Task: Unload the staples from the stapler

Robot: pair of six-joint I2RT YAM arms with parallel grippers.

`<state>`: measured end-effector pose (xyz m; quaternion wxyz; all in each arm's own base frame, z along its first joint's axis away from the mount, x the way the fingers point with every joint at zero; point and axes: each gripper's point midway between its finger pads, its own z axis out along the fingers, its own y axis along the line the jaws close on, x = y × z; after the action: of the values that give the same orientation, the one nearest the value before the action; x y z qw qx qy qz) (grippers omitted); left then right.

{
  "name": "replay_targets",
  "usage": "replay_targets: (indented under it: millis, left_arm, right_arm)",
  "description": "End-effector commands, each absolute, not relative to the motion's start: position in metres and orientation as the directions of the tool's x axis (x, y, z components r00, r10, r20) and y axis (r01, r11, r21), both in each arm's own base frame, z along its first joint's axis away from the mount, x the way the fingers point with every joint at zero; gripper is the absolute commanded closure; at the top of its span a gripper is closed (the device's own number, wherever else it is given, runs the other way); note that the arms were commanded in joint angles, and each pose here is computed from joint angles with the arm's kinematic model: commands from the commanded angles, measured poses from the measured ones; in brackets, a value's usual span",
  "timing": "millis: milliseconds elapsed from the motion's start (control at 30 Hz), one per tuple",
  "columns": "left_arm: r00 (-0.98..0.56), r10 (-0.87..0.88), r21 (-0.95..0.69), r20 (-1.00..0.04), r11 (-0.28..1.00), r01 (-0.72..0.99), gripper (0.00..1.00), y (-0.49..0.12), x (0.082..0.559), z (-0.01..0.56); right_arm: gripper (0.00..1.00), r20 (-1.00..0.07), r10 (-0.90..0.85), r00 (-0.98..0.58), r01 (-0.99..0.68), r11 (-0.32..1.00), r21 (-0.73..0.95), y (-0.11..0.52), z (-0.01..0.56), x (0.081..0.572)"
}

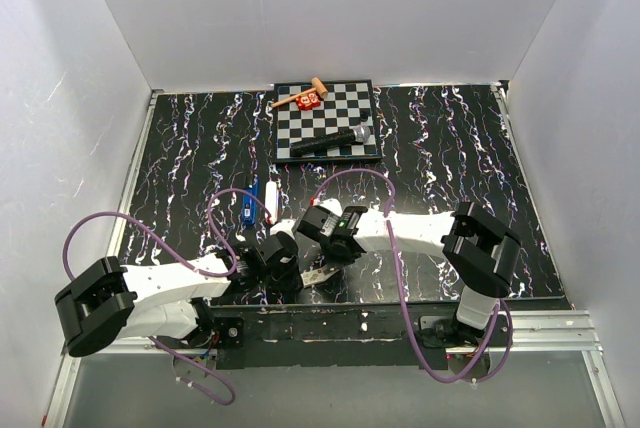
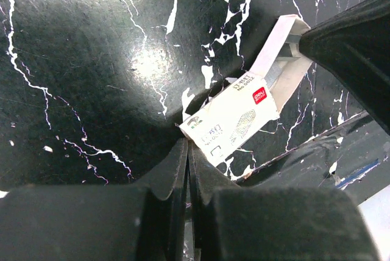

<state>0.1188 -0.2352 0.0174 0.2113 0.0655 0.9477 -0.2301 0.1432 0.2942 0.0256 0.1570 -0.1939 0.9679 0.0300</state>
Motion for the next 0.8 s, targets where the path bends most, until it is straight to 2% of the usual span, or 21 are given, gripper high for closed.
replay_targets:
  millis: [0, 767]
  left_arm:
    - [-0.908, 0.047, -0.403, -0.417, 0.886, 0.231, 1.00, -0.237, 0.114, 0.017]
    - [-0.907, 0.022, -0.426, -0.421, 0.878, 0.219, 1.00, -0.239, 0.109, 0.024]
  right_arm:
    - [0.99, -0.341, -0.327, -0.882, -0.358, 0.933, 0.029, 0.309, 0.032, 0.148]
    - [0.99, -0.327, -0.227, -0.917, -0.252, 0.967, 0.036, 0.293, 0.030, 0.146]
